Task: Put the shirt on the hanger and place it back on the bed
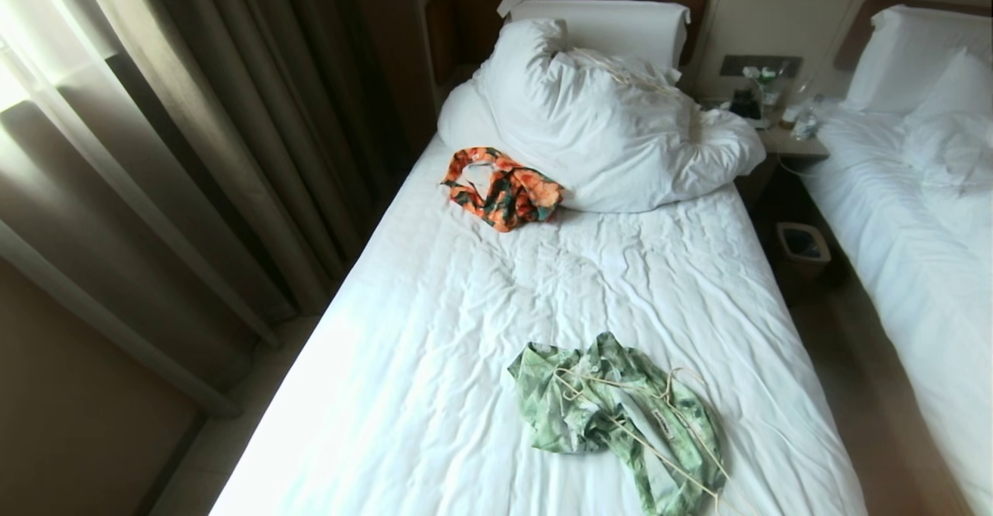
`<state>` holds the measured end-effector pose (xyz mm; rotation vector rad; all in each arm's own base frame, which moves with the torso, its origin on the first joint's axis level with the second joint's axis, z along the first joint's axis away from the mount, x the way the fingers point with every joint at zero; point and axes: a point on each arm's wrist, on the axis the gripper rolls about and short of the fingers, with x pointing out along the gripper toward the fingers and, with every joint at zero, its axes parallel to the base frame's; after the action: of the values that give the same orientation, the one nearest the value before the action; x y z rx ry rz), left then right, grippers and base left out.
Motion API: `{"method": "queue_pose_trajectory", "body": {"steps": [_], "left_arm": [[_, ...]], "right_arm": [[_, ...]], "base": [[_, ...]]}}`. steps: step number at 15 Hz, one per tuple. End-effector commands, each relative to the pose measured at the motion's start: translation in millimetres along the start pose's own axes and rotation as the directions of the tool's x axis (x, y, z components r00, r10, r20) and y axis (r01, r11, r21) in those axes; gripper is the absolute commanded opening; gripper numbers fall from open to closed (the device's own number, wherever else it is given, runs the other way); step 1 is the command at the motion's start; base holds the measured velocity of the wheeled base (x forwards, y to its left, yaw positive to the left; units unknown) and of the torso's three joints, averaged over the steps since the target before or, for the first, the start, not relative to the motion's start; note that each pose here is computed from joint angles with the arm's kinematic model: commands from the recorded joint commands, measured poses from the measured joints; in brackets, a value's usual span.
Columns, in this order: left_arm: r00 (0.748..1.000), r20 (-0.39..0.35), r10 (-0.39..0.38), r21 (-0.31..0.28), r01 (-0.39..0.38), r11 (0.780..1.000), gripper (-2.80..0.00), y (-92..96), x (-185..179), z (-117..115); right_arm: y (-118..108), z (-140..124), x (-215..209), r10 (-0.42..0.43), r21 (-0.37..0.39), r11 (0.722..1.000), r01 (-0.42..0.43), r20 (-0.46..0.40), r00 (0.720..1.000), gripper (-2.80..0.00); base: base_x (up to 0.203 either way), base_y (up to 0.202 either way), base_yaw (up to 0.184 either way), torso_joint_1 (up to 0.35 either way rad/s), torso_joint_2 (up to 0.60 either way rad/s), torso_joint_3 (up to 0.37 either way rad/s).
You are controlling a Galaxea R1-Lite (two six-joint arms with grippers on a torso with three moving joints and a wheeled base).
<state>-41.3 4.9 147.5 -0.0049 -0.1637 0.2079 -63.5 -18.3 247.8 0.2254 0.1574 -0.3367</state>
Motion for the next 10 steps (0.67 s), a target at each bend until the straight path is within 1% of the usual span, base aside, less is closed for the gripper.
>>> {"method": "queue_pose_trajectory", "body": {"steps": [1, 3, 5, 6, 7, 8, 10], "left_arm": [[0.997, 0.001, -0.072, 0.006, 0.072, 0.997, -2.80, -1.1, -4, -24], [0.990, -0.028, -0.138, 0.008, 0.138, 0.990, -2.80, -3.2, -2, -33], [0.976, -0.068, -0.209, 0.013, 0.210, 0.978, -2.80, -5.4, 0, -45], [0.971, -0.096, -0.218, 0.016, 0.220, 0.975, -2.80, -6.1, 2, -53], [0.967, -0.133, -0.219, 0.033, 0.225, 0.974, -2.80, -6.6, 3, -63], [0.961, -0.168, -0.221, 0.062, 0.234, 0.970, -2.80, -7.1, 5, -74], [0.958, -0.171, -0.232, 0.077, 0.248, 0.966, -2.80, -7.4, 5, -75]], "right_arm": [[-11, -41, -20, -0.007, 0.034, 0.999, 0.003, 0.140, 0.990, -2.80], [-10, -70, -6, 0.060, -0.038, 0.998, -0.054, 0.198, 0.978, -2.80], [-6, -98, 16, 0.161, -0.100, 0.985, -0.142, 0.212, 0.964, -2.80], [-4, -112, 29, 0.205, -0.123, 0.976, -0.181, 0.213, 0.955, -2.80], [-3, -124, 40, 0.248, -0.147, 0.964, -0.220, 0.221, 0.943, -2.80], [-1, -134, 49, 0.296, -0.175, 0.950, -0.259, 0.238, 0.925, -2.80], [0, -149, 60, 0.361, -0.242, 0.923, -0.300, 0.270, 0.893, -2.80]], "base": [[0.000, 0.000, 0.000, 0.000, 0.00, 0.000], [0.000, 0.000, 0.000, 0.000, 0.00, 0.000], [0.000, 0.000, 0.000, 0.000, 0.00, 0.000], [0.000, 0.000, 0.000, 0.000, 0.00, 0.000], [0.000, 0.000, 0.000, 0.000, 0.00, 0.000], [0.000, 0.000, 0.000, 0.000, 0.00, 0.000], [0.000, 0.000, 0.000, 0.000, 0.00, 0.000]]}}
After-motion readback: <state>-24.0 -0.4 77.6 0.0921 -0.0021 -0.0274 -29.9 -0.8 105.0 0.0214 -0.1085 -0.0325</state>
